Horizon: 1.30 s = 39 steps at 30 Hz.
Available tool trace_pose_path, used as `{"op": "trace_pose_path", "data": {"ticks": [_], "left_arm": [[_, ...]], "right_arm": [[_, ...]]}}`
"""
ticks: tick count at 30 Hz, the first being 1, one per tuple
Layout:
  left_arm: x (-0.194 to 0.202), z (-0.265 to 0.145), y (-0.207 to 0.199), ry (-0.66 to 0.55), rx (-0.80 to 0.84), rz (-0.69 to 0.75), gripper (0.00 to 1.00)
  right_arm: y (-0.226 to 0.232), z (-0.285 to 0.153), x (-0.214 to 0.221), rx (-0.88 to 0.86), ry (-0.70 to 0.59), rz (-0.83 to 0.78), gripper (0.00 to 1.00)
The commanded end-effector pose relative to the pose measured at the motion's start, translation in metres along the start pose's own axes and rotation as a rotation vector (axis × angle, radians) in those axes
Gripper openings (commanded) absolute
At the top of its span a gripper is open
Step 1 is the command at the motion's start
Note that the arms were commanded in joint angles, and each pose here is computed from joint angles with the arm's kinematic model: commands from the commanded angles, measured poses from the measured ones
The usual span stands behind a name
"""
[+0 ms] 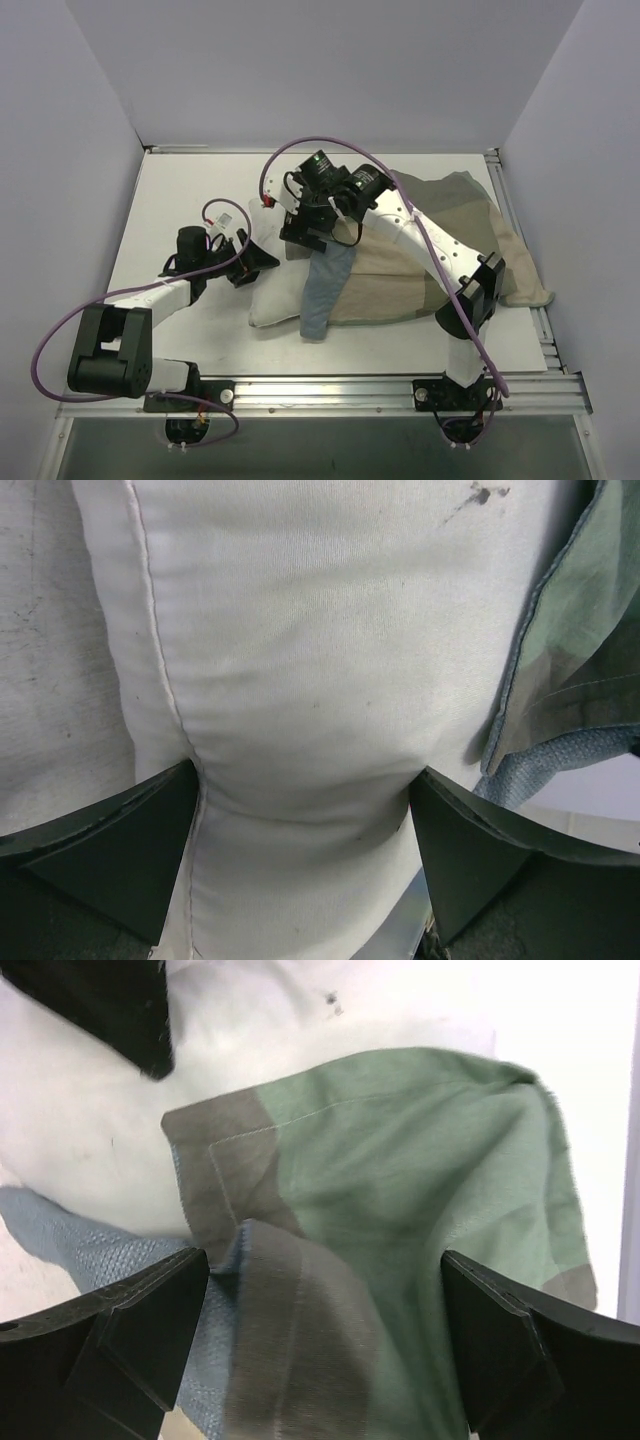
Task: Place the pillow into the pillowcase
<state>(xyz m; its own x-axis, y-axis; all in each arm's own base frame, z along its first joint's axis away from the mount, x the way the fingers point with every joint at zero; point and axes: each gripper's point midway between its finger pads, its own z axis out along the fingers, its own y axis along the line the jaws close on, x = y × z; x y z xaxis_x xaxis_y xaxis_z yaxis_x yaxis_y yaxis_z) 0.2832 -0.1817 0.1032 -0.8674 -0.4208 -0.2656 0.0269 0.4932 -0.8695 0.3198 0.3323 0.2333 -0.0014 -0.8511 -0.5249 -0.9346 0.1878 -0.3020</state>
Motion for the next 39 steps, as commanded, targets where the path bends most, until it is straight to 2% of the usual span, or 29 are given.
{"op": "trace_pose_path", "data": {"ticks": [1,3,5,6,7,11,13,16,18,21,25,30,31,34,35,37,38,39], "left_arm": [[-0.009,-0.005,0.002,-0.041,-0.018,0.030,0.94],[-0.009,-0.006,0.005,-0.044,-0.024,0.023,0.93],[-0.010,-0.007,0.006,-0.046,-0.029,0.013,0.94],[-0.011,-0.008,0.007,-0.050,-0.031,0.013,0.93],[-0.011,-0.009,0.007,-0.048,-0.034,0.011,0.94],[-0.017,-0.013,0.015,-0.066,-0.068,0.010,0.93],[-0.024,-0.016,0.014,-0.080,-0.062,0.011,0.93],[-0.025,-0.017,0.014,-0.082,-0.060,0.016,0.94],[-0.027,-0.017,0.011,-0.085,-0.056,0.022,0.94],[-0.030,-0.016,0.011,-0.088,-0.057,0.024,0.95],[-0.028,-0.016,0.015,-0.083,-0.072,0.010,0.95],[-0.028,-0.015,0.015,-0.081,-0.072,0.014,0.95],[-0.029,-0.015,0.016,-0.080,-0.073,0.017,0.95],[-0.032,-0.013,0.017,-0.083,-0.075,0.042,0.93],[-0.031,-0.011,0.019,-0.077,-0.071,0.040,0.92],[-0.033,-0.006,0.017,-0.075,-0.061,0.063,0.87],[-0.033,-0.002,0.018,-0.065,-0.056,0.068,0.84],[-0.033,0.002,0.015,-0.054,-0.039,0.081,0.78]], "right_arm": [[0.012,0.002,0.012,-0.047,0.023,-0.069,0.98],[-0.007,0.011,0.008,0.040,0.019,-0.052,0.99],[-0.049,-0.002,-0.004,0.203,0.002,-0.014,1.00],[-0.061,0.003,-0.003,0.227,0.011,0.016,1.00],[-0.097,-0.024,-0.008,0.341,0.000,0.058,1.00],[-0.149,-0.047,0.045,0.458,0.140,0.168,1.00],[-0.155,-0.061,0.067,0.461,0.172,0.219,1.00],[-0.129,-0.080,0.049,0.326,0.009,0.269,1.00],[-0.088,-0.083,0.016,0.161,-0.123,0.224,1.00],[-0.031,-0.075,-0.023,-0.022,-0.218,0.105,1.00],[0.016,-0.042,-0.028,-0.163,-0.184,-0.039,1.00],[0.020,0.020,0.007,-0.195,0.016,0.018,0.96],[0.010,0.026,0.015,-0.151,0.063,0.030,0.95],[0.003,0.050,0.032,-0.134,0.138,0.067,0.76],[0.001,0.052,0.031,-0.134,0.134,0.089,0.63],[0.004,0.057,0.030,-0.165,0.124,0.113,0.47],[0.009,0.053,0.018,-0.203,0.080,0.129,0.24],[0.010,0.048,0.009,-0.209,0.051,0.138,0.12]]}}
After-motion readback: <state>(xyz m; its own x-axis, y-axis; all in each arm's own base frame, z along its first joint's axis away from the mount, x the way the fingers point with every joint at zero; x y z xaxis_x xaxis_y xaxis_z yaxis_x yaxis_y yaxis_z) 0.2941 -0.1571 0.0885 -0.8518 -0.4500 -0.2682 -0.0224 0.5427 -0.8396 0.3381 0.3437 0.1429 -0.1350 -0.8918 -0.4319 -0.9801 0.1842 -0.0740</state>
